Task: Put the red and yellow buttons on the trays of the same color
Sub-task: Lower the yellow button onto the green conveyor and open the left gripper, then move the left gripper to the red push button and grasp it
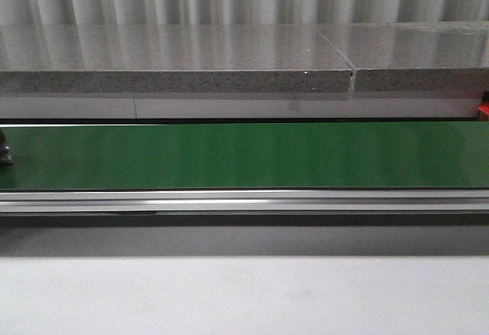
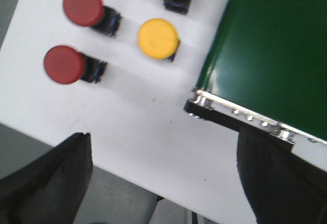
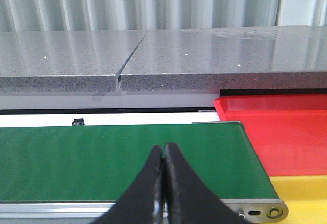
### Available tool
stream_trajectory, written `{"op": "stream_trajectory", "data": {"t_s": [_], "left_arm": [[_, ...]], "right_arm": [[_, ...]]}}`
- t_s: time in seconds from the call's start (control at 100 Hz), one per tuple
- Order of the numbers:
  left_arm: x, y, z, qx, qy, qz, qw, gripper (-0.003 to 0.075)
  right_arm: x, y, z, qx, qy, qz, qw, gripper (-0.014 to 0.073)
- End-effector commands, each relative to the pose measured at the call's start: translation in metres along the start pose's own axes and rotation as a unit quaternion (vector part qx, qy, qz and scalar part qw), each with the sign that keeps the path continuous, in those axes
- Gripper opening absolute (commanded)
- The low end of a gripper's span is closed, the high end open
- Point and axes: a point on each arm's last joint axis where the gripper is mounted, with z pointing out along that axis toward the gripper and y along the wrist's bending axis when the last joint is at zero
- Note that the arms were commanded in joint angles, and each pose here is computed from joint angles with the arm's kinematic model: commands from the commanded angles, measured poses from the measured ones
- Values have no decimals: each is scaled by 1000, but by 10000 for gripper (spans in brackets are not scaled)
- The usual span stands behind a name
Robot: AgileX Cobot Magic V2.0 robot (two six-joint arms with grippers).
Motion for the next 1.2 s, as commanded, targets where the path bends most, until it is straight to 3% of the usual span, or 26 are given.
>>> {"op": "stream_trajectory", "data": {"t_s": [0.0,0.37,0.74,0.86,1.19], "left_arm": [[5,13,-10,-4,-46,-42,998,563],[6,19,-7,-26,-55,-38,997,563],[-5,20,35,-14,26,-52,998,563],[-8,30,52,-20,51,-73,996,563],[-14,63,60,4,41,-137,990,563]], "right_arm": [[-13,0,-2,-1,-52,-6,999,-69],[-13,0,-2,-1,-52,-6,999,-69],[-13,0,-2,-1,-52,-6,999,-69],[-13,0,-2,-1,-52,-6,999,-69],[-13,0,-2,-1,-52,-6,999,-69]]}}
